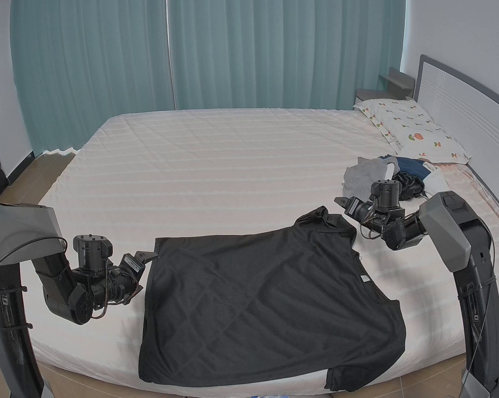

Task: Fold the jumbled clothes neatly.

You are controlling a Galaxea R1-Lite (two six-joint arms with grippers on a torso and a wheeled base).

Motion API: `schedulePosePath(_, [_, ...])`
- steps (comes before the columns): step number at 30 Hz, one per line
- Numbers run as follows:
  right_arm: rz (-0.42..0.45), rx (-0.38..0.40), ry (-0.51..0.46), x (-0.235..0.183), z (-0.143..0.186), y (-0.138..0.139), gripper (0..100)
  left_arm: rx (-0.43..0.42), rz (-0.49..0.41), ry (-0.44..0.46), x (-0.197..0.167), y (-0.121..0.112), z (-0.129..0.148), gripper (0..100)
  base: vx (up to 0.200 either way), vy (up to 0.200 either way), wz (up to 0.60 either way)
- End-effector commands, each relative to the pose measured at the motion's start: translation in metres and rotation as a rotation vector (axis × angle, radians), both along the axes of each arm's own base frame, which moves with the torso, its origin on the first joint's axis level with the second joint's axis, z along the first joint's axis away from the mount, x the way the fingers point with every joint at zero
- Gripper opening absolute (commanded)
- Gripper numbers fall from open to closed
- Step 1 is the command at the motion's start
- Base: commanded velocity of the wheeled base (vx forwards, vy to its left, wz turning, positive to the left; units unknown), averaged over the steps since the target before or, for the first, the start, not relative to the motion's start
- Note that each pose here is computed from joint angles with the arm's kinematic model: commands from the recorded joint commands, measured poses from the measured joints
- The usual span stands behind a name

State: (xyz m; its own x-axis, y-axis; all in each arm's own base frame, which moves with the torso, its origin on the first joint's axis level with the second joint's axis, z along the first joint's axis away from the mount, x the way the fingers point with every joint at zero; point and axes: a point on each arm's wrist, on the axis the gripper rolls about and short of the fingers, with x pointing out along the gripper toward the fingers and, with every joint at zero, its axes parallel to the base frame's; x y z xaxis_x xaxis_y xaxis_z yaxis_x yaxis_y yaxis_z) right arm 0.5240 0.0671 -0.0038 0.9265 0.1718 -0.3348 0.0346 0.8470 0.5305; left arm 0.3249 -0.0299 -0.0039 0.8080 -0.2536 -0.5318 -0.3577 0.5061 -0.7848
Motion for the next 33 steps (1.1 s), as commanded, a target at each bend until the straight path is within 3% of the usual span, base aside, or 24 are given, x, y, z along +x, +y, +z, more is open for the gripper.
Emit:
schedulePosePath(1, [-0.03,-0.006,0.023,-0.009,0.008,-0.03,100,0.0,0.001,0.001,0.0,0.0,0.0,100,0.0,0.0,0.0])
schedulePosePath(5, [0.002,0.019,0.078,-0.016,-0.005,-0.039,100,-0.001,0.0,0.002,0.0,0.0,0.0,100,0.0,0.0,0.0])
schedulePosePath(12, [0.028,0.021,0.136,-0.02,-0.032,-0.029,100,0.0,-0.001,0.001,0.0,0.0,0.0,100,0.0,0.0,0.0])
schedulePosePath(24, [0.045,0.027,0.159,-0.014,-0.057,-0.022,100,-0.001,0.0,0.002,0.0,0.0,0.0,100,0.0,0.0,0.0])
schedulePosePath(25, [0.044,0.03,0.152,-0.012,-0.058,-0.022,0,-0.001,0.0,0.002,0.0,0.0,0.0,100,0.0,0.0,0.0])
schedulePosePath(33, [0.013,0.049,0.051,0.002,-0.039,-0.028,0,0.0,0.001,0.001,0.0,0.0,0.0,100,0.0,0.0,0.0])
